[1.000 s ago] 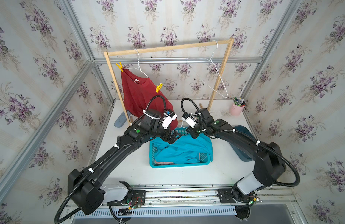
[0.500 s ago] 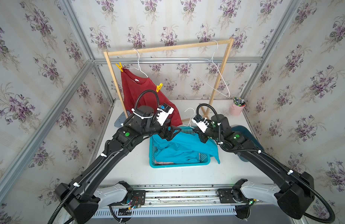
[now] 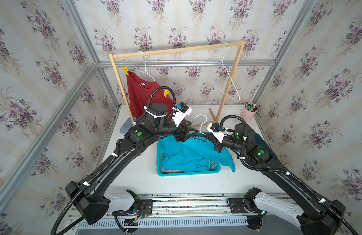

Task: Remove the clothespins securing t-shirts to the hanger
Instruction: Pick up the hanger from the basket.

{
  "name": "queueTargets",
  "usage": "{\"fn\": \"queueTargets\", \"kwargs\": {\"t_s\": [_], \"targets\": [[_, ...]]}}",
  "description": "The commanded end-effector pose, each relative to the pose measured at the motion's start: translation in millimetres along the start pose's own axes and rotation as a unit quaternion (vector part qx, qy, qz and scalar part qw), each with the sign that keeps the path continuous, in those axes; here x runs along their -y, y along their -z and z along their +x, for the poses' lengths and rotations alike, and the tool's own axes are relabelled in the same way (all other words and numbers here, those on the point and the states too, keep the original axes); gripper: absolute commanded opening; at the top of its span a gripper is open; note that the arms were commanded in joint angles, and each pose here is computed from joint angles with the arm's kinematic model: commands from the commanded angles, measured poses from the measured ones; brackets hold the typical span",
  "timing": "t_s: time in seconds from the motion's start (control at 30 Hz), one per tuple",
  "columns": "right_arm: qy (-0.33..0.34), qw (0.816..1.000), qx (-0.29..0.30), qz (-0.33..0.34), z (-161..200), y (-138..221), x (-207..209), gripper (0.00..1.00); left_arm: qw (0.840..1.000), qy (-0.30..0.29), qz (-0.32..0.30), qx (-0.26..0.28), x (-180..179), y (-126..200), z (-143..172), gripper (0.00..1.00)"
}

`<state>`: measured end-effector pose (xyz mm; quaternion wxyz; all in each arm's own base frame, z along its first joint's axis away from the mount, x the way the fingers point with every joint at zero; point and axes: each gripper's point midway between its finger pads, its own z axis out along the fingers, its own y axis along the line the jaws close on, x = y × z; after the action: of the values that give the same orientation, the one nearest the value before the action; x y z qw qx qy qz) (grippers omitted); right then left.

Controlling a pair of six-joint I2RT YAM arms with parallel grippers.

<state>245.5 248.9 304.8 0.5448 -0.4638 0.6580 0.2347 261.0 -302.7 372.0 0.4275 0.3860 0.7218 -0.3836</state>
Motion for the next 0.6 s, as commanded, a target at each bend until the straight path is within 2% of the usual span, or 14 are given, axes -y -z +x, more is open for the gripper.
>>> {"fn": "queueTargets", "kwargs": {"t_s": [0.0,0.2,0.37,0.5,0.57], "targets": [[0.027,0.999,0.039,-0.025,-22.9,4.1,-7.1,0.00,1.000,-0.027,0.014,0.007,4.9,-4.2,-6.6,0.61],[0.034,0.997,0.057,-0.045,-37.6,6.4,-11.5,0.00,0.997,-0.048,0.065,0.019,15.7,-14.9,-11.2,0.56],[0.036,0.996,0.066,-0.053,-46.6,7.8,-12.6,0.00,0.993,-0.051,0.097,0.040,24.2,-17.8,-20.1,0.35],[0.034,0.996,0.068,-0.045,-49.3,7.2,-8.8,0.00,0.992,-0.047,0.108,0.042,28.3,-16.3,-20.2,0.04],[0.030,0.997,0.067,-0.038,-50.2,6.6,-5.7,0.00,0.992,-0.045,0.105,0.045,29.3,-13.1,-20.2,0.00]]}}
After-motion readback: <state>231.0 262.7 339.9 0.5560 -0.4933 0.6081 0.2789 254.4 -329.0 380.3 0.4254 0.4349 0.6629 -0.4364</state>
